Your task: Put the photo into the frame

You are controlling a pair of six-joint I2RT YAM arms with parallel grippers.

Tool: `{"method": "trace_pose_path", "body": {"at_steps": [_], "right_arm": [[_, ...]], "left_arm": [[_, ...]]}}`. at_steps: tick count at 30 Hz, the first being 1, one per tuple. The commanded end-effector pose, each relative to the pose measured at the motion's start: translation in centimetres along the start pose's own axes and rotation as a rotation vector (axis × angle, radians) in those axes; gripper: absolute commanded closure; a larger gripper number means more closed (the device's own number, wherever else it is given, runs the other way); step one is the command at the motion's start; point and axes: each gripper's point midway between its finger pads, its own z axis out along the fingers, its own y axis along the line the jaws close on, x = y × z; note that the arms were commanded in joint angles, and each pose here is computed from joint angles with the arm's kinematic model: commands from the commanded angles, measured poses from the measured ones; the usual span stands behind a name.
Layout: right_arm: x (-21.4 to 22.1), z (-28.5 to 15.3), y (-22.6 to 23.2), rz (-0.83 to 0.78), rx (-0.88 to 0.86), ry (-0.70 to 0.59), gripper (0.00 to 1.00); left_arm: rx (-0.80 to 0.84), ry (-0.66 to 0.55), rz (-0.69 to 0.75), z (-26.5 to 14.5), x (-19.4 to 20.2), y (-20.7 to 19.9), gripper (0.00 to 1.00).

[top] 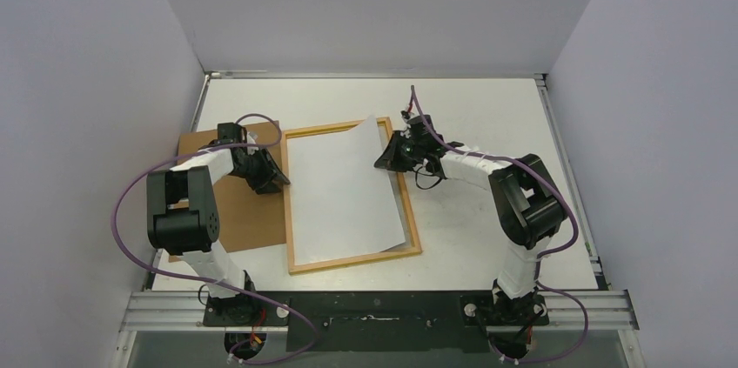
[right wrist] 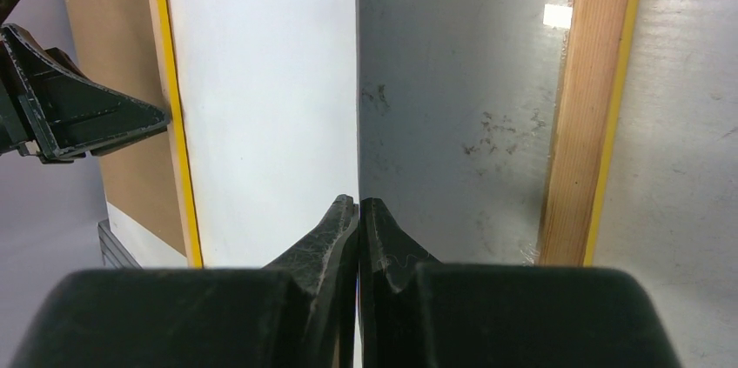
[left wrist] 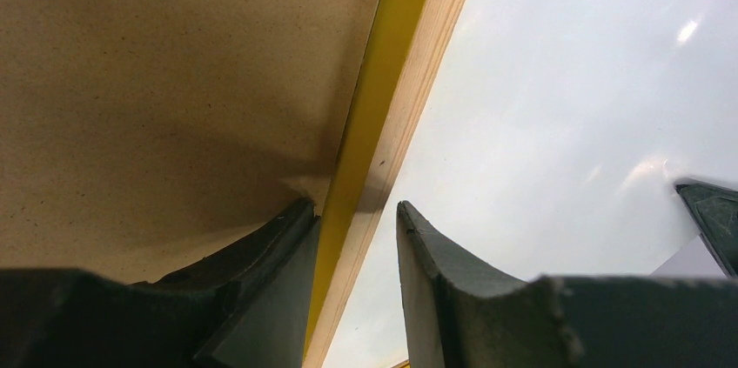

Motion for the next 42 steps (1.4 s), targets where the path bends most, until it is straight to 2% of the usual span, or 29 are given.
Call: {"method": "trace_pose_path", "body": {"at_steps": [1, 6, 10, 15, 18, 22, 27, 31, 35, 42], "right_arm": [[-1.8, -1.3, 2.3, -0.070, -0.048, -0.071, 1.00], [-2.1, -1.3, 2.0, -0.090, -0.028, -0.074, 1.00], [-1.9, -1.2, 1.7, -0.094, -0.022, -0.070, 0.93], [-1.9, -1.5, 1.8, -0.095, -0.017, -0.063, 0.78], [-1.8, -2.0, 1.3, -0.095, 0.025, -0.050, 0.61], [-2.1, -3.0, 1.0, -0.082, 0.028, -0.052, 0.56], [-2.1, -3.2, 0.8, -0.064, 0.011, -0.035, 0.60], [-2.0, -3.1, 0.8, -0.060, 0.003, -0.029, 0.76], [-2.1, -3.1, 0.2, -0.063, 0.020, -0.032, 0.87], [-2.0, -3.4, -1.2, -0.120, 0.078, -0.029, 0.94]], "left_arm": [[0.023, -0.019, 0.005, 0.3, -0.8, -0.4, 0.63], [0.023, -0.017, 0.008, 0.3, -0.8, -0.4, 0.63], [0.023, -0.014, 0.006, 0.4, -0.8, -0.3, 0.63], [0.021, -0.010, 0.007, 0.3, -0.7, -0.3, 0.63], [0.018, -0.006, 0.017, -0.2, -0.8, -0.6, 0.63], [0.014, -0.007, 0.043, -1.0, -1.0, -0.9, 0.62], [0.016, 0.008, 0.049, -1.0, -0.8, -0.9, 0.60], [0.029, 0.024, 0.042, -0.7, -0.5, -1.0, 0.60], [0.026, 0.027, 0.044, -0.7, -0.4, -0.9, 0.60], [0.023, 0.030, 0.047, -0.7, -0.2, -0.7, 0.59]]}}
